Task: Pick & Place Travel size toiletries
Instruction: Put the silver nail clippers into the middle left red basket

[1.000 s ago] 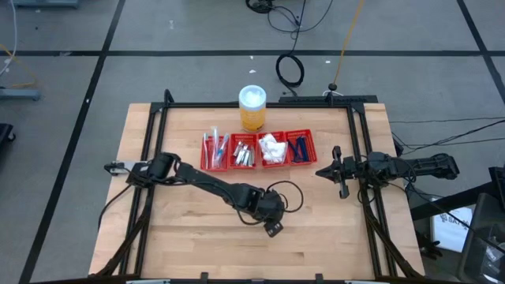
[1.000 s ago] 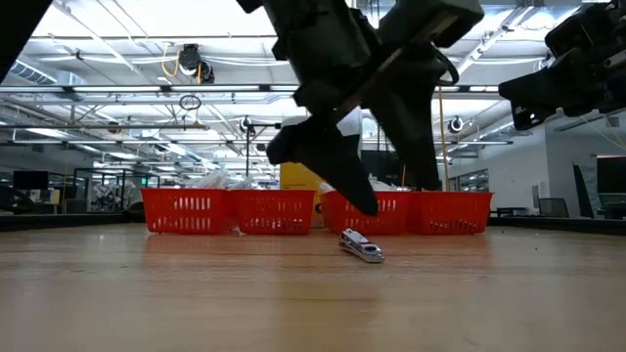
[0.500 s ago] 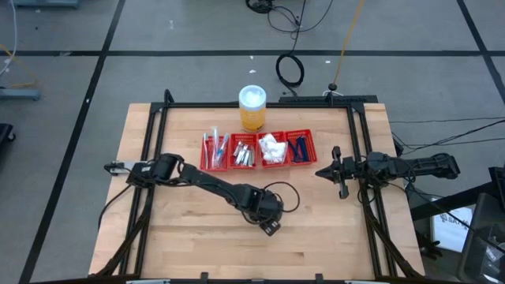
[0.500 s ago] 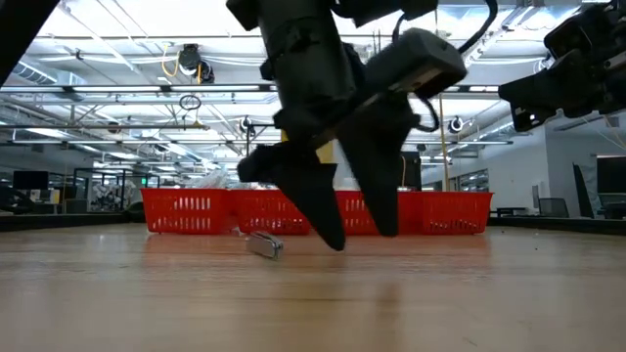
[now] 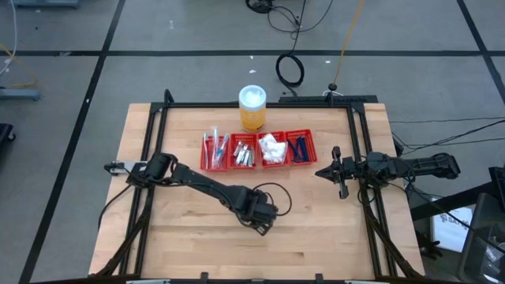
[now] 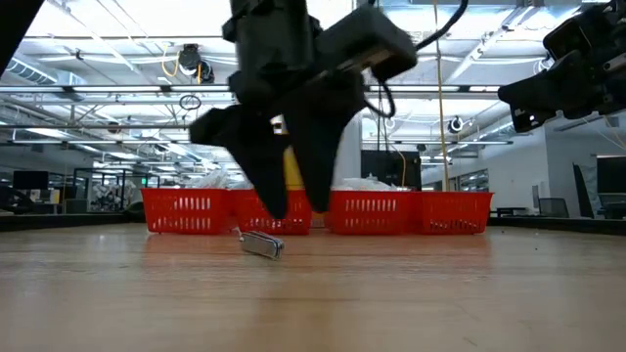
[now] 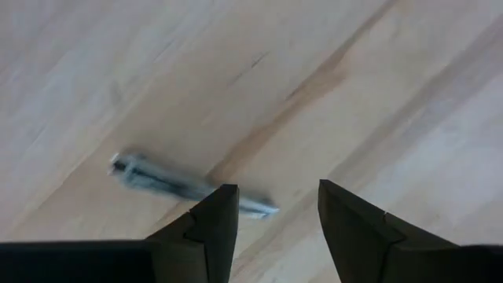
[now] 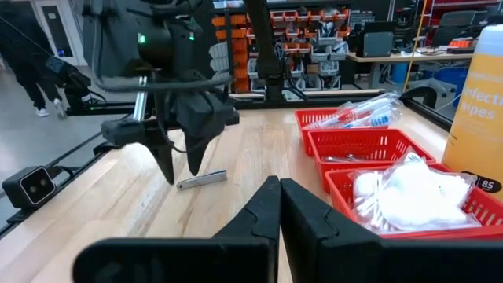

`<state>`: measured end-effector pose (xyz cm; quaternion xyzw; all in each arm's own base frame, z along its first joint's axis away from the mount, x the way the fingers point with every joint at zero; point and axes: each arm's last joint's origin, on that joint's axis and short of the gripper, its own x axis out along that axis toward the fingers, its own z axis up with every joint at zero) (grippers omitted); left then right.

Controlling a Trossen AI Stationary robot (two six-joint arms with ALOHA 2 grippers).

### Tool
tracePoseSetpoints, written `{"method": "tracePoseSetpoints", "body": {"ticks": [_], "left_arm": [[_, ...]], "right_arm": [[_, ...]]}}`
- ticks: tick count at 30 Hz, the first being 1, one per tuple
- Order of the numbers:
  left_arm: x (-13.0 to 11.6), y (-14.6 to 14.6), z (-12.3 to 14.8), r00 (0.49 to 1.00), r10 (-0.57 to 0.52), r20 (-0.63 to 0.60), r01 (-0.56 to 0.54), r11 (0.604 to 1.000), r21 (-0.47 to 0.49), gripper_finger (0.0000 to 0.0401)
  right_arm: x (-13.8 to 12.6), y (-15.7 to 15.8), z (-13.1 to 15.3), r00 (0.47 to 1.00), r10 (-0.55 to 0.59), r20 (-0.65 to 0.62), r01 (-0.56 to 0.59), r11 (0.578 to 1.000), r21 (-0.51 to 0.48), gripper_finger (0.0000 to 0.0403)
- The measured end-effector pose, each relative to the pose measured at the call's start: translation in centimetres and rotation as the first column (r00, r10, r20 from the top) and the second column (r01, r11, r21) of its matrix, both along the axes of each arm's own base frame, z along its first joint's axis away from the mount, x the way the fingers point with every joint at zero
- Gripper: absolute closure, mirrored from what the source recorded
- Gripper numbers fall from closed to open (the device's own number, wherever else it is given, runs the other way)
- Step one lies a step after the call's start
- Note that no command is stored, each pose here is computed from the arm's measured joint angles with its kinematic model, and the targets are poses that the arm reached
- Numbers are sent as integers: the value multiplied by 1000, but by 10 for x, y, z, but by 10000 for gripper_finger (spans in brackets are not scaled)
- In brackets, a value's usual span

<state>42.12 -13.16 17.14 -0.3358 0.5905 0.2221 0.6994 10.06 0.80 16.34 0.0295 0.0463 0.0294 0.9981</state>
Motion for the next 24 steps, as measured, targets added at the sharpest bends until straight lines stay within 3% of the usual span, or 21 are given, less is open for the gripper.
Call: {"method": "tracePoseSetpoints", "body": {"ticks": [4, 8, 24], "left_arm": [[-8, -2, -2, 990, 116, -81, -116, 993, 7, 240], [-12, 0, -3, 940, 315, -130, -315, 949, 27, 250], [-19, 0, -14, 889, 432, -153, -427, 902, 63, 290]], "right_arm": [[0, 0, 0, 1000, 0, 1, 0, 1000, 0, 403], [0, 0, 0, 1000, 0, 1, 0, 1000, 0, 403], [0, 0, 0, 1000, 0, 1, 0, 1000, 2, 403]]}}
